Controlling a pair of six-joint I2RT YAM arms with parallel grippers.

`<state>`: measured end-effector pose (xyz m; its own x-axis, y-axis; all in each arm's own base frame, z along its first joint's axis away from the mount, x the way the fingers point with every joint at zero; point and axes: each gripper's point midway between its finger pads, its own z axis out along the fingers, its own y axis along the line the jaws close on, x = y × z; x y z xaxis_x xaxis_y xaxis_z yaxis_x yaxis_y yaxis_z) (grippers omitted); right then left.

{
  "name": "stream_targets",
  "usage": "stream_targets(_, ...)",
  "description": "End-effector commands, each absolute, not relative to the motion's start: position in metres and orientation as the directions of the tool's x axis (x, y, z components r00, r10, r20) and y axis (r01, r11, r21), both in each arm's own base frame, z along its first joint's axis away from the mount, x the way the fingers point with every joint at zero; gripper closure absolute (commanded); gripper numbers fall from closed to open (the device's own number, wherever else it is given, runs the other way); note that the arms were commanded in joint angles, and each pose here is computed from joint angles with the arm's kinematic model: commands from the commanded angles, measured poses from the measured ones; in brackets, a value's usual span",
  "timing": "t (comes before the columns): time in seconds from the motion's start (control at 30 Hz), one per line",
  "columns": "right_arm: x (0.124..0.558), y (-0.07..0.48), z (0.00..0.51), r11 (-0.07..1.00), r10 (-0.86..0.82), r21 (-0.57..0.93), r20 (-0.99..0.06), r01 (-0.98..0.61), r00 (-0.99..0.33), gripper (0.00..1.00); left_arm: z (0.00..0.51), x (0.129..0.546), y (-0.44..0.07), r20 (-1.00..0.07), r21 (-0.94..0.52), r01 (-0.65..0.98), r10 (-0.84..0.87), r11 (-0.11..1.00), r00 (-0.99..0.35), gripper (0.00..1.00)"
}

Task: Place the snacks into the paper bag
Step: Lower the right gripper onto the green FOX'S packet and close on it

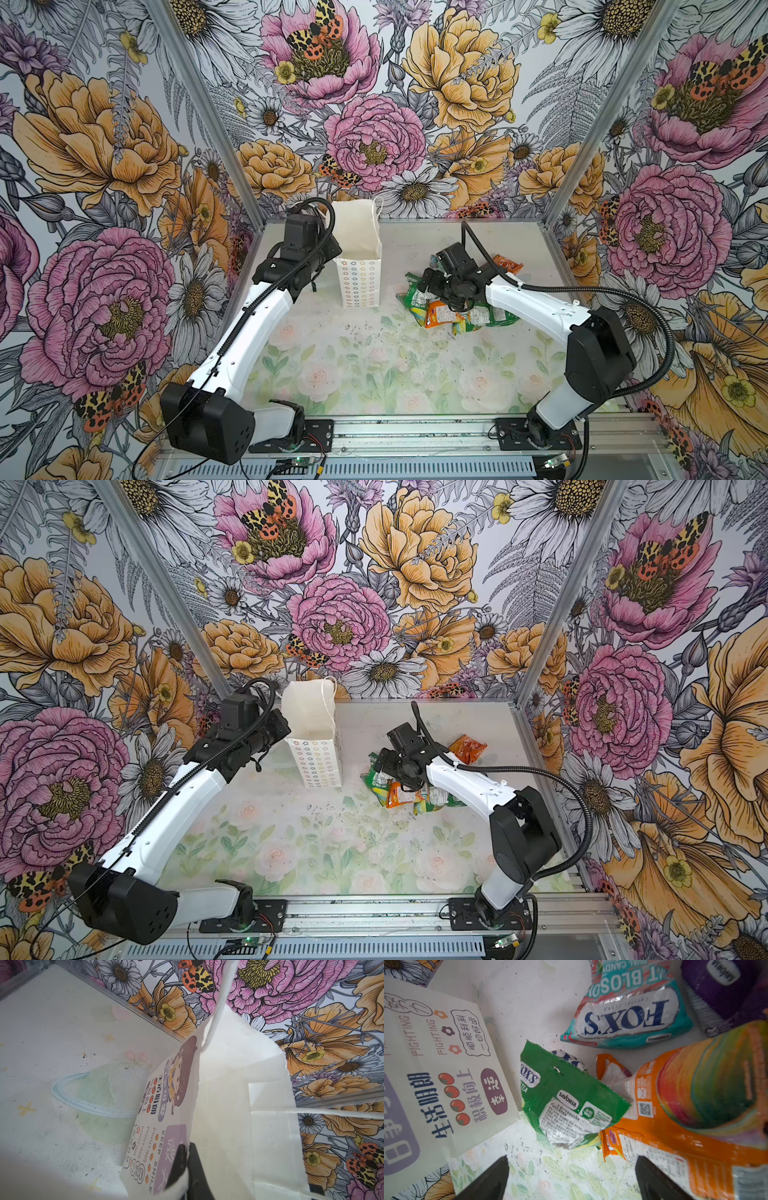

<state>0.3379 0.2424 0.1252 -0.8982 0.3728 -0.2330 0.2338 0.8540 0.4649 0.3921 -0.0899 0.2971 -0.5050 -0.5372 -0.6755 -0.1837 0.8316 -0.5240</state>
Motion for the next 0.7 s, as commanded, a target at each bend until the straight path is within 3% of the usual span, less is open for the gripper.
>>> stream_targets(0.0, 0.341, 0.25, 0.121, 0.843, 0.394, 0.469, -0.207, 0.263, -0.895, 0.02, 0.302, 0.393, -0.098, -0.672, -0.552, -0.147, -0.542, 0.821, -0.504, 1.0)
stream_targets(0.67, 0.358, 0.27, 0.115, 0.832, 0.409, 0.478, -0.185, 0.282, -0.893, 0.0, 0.299, 0.394, -0.112, -0.661, -0.57, -0.109, -0.533, 0.815, -0.529, 1.0)
